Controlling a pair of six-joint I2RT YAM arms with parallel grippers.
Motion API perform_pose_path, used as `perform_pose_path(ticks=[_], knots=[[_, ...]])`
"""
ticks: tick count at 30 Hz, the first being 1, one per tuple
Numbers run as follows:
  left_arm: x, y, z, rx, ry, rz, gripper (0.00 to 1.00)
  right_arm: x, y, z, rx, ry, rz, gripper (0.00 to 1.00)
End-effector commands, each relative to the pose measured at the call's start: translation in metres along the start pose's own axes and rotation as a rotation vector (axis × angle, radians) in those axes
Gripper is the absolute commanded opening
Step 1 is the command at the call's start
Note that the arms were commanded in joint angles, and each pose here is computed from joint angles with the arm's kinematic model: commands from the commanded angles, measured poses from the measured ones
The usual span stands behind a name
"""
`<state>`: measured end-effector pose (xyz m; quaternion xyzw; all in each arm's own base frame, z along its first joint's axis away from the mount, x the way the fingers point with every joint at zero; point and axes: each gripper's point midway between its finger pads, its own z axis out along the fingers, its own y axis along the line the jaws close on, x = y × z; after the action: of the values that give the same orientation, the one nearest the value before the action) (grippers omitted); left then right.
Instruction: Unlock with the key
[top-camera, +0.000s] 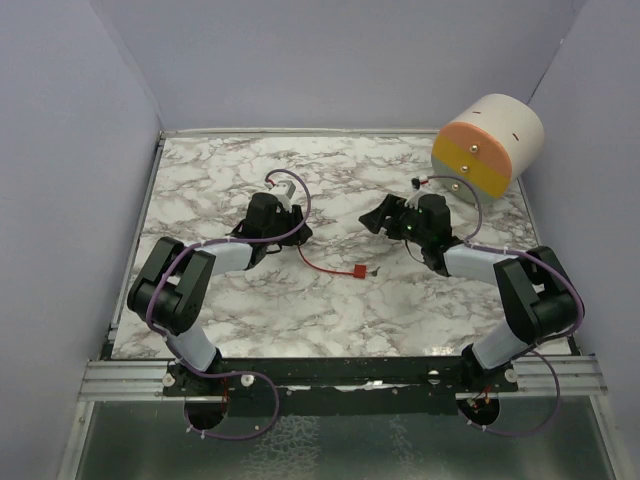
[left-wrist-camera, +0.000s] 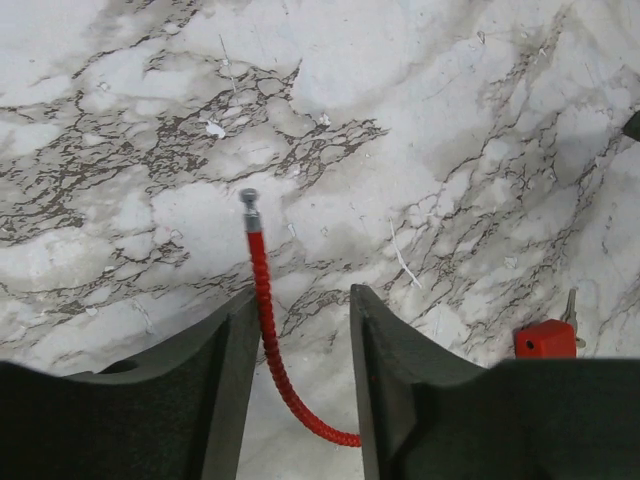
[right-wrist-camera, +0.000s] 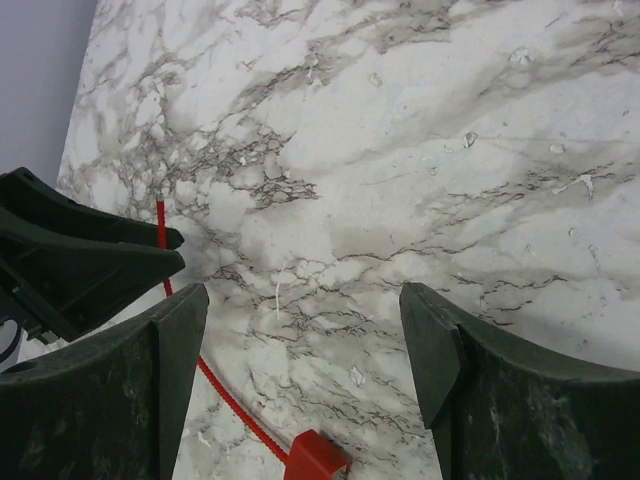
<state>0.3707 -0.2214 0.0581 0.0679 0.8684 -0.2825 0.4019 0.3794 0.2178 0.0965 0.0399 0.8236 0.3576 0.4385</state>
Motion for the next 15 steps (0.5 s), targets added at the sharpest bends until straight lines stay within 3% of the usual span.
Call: perform_pose_path(ticks=[1, 6, 7, 8, 10, 15], knots=[[-0.02, -0.002, 0.001, 0.003, -0.048, 0.009, 0.46, -0.029, 0.008, -0.013, -0.001, -0.11, -0.082, 0.78], [-0.028, -0.002, -0.002, -0.016, -0.075, 0.0, 0.55, -0.033, 0.014, -0.025, -0.012, -0.129, -0.108, 0.78], [-0.031, 0.0, -0.004, -0.031, -0.089, -0.004, 0.67, -0.033, 0.014, -0.027, -0.012, -0.13, -0.113, 0.78], [-0.035, 0.001, -0.007, -0.045, -0.106, -0.005, 0.71, -0.033, 0.015, -0.029, -0.011, -0.135, -0.117, 0.79], [-0.046, 0.008, -0.017, -0.098, -0.158, -0.015, 0.96, -0.034, 0.014, -0.035, -0.003, -0.144, -0.127, 0.81], [-0.073, 0.023, -0.056, -0.232, -0.316, -0.052, 0.99, -0.037, 0.012, -0.047, 0.024, -0.166, -0.148, 0.83]])
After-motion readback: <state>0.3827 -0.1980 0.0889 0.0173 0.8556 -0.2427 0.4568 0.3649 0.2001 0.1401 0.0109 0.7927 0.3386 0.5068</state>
